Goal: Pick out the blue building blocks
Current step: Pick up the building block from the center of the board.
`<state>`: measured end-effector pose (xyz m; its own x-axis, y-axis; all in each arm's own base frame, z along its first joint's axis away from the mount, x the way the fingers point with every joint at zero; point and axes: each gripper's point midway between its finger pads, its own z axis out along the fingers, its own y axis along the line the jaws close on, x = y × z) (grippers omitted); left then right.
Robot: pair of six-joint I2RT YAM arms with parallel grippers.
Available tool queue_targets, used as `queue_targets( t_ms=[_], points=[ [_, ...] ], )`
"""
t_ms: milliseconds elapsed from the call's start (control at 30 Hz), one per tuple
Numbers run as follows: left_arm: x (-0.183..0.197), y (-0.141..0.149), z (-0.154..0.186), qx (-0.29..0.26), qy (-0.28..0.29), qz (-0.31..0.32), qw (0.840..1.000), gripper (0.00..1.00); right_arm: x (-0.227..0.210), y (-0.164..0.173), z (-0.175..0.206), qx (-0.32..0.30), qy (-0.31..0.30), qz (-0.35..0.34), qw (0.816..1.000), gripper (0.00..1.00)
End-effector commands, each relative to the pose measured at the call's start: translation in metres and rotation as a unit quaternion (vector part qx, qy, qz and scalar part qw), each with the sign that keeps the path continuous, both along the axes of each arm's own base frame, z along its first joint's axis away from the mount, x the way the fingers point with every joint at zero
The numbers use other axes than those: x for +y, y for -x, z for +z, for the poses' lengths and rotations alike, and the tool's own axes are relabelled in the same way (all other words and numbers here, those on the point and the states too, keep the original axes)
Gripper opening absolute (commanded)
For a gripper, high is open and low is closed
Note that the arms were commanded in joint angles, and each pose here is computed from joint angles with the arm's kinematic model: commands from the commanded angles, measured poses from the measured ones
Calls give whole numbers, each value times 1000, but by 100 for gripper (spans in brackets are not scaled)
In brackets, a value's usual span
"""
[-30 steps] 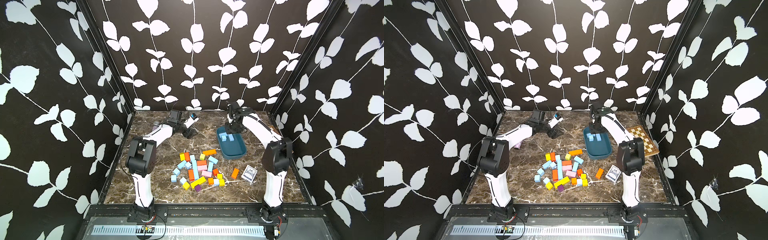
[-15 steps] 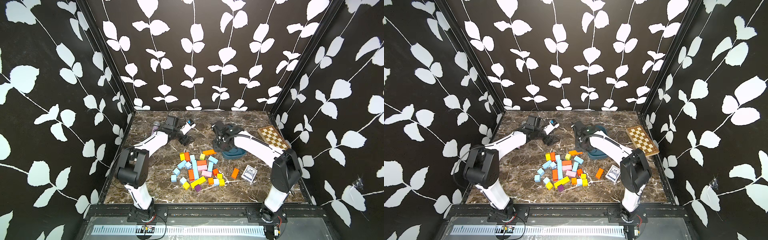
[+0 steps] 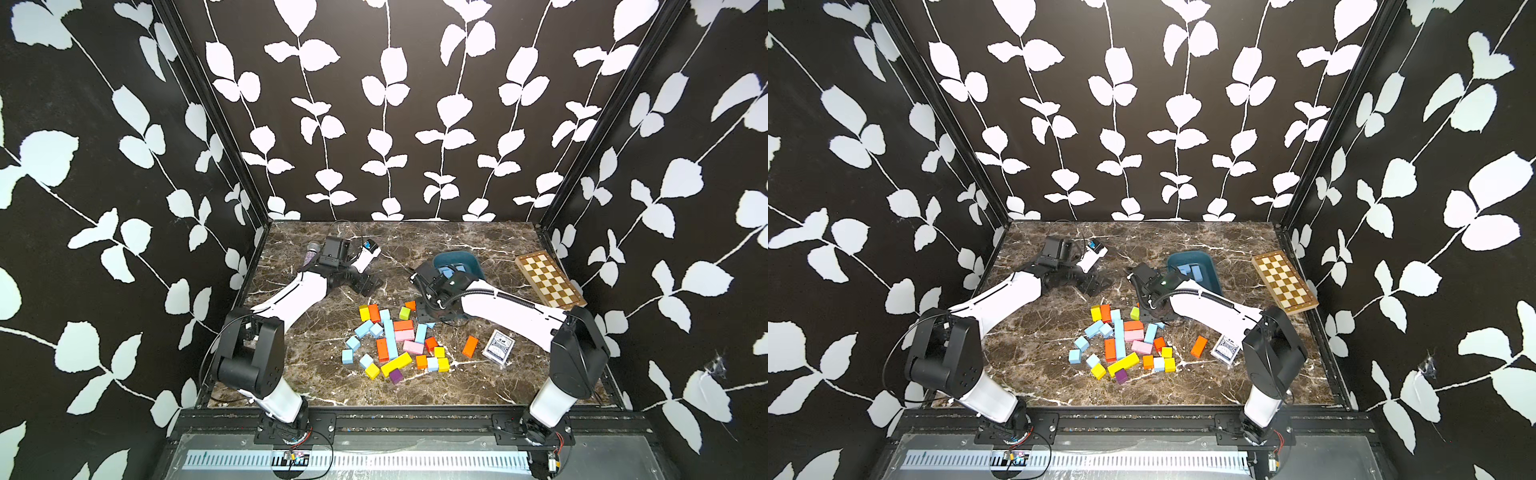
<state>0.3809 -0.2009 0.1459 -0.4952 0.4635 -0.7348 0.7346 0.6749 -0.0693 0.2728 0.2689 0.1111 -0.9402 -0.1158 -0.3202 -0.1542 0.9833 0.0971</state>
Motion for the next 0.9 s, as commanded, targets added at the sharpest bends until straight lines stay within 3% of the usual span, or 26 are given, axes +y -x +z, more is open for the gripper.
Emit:
queue_targets(
  t_ms=[0, 300, 433, 633, 867],
  points=[
    [15, 2, 16, -10, 10, 32, 999, 86, -6, 5, -14, 19, 26, -11, 999, 50],
    [52, 10, 16, -14, 12, 79, 997, 86, 11, -2, -36, 57, 37, 4, 998, 51],
    [63, 13, 13, -5, 5, 94, 996, 86, -16, 0, -45, 100, 81, -87, 988, 58],
    [64, 12, 13, -16, 10, 99, 995, 86, -4, -11, -55, 98, 12, -192, 976, 65],
    [67, 9, 11, -19, 5, 103, 994, 87, -15, -15, -72, 115, 15, -264, 958, 67]
  ],
)
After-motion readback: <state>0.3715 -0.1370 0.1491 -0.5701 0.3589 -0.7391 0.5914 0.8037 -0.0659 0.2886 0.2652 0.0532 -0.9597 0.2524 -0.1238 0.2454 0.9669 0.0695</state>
